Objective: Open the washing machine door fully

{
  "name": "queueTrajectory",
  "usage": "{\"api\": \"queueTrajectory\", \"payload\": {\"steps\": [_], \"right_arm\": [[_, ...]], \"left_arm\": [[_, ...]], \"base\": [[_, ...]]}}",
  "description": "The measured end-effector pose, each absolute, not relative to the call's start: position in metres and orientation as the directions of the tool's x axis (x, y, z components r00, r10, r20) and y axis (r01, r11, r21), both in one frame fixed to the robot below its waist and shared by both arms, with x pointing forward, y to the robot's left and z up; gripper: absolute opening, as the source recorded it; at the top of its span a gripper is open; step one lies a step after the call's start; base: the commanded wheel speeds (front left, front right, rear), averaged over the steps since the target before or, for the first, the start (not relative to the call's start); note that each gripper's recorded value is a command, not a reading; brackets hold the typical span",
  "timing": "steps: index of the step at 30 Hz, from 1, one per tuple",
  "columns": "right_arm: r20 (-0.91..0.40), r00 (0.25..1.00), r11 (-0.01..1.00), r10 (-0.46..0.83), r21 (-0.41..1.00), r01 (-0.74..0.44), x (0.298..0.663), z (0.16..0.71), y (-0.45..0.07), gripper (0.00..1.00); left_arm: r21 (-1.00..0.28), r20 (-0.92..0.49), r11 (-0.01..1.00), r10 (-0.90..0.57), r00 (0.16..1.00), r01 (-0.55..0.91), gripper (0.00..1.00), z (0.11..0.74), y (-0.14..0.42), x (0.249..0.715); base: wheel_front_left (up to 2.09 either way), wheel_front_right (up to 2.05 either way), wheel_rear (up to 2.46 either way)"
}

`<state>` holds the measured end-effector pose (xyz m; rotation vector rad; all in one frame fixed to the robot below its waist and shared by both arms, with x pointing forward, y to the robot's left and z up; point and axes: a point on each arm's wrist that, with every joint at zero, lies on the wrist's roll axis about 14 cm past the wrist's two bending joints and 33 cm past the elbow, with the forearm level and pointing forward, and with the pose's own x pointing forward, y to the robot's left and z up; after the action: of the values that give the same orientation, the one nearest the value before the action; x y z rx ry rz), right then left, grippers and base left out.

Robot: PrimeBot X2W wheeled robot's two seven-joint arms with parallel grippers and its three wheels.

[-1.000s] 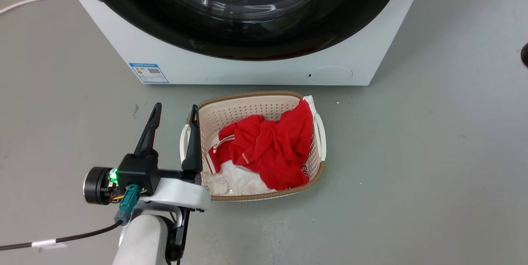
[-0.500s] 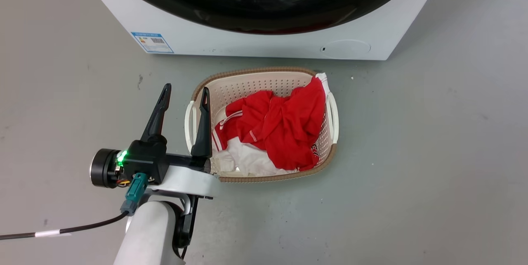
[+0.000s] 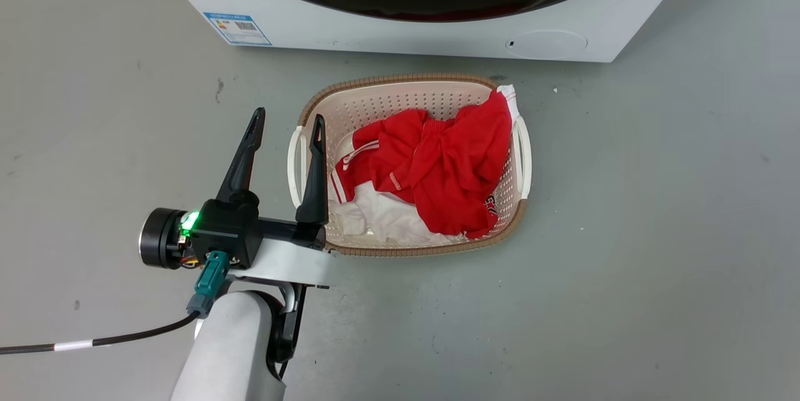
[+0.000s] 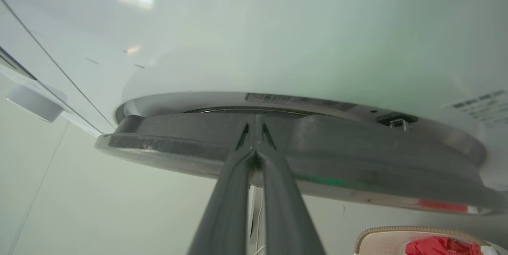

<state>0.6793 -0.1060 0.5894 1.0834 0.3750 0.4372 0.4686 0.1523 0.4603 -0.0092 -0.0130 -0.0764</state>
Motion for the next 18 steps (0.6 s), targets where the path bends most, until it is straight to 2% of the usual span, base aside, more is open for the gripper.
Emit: {"api": "queueTrajectory", "payload": {"steps": [7, 18], "right_arm": [[-0.135, 0.833, 0.424, 0.537, 0.896, -0.129, 0.685, 0.571, -0.102, 0.00], [-0.194, 0.732, 0.413, 0.654, 0.902, -0.130, 0.667, 0.562, -0.090, 0.00]], "left_arm": [[-0.014, -0.006, 0.997, -0.075, 0.997, 0.075, 1.00, 0.451, 0.152, 0.471], [-0.018, -0.003, 0.996, -0.089, 0.996, 0.089, 1.00, 0.451, 0.145, 0.475]], "base": [[0.00, 0.00, 0.00], [0.00, 0.00, 0.00]]}}
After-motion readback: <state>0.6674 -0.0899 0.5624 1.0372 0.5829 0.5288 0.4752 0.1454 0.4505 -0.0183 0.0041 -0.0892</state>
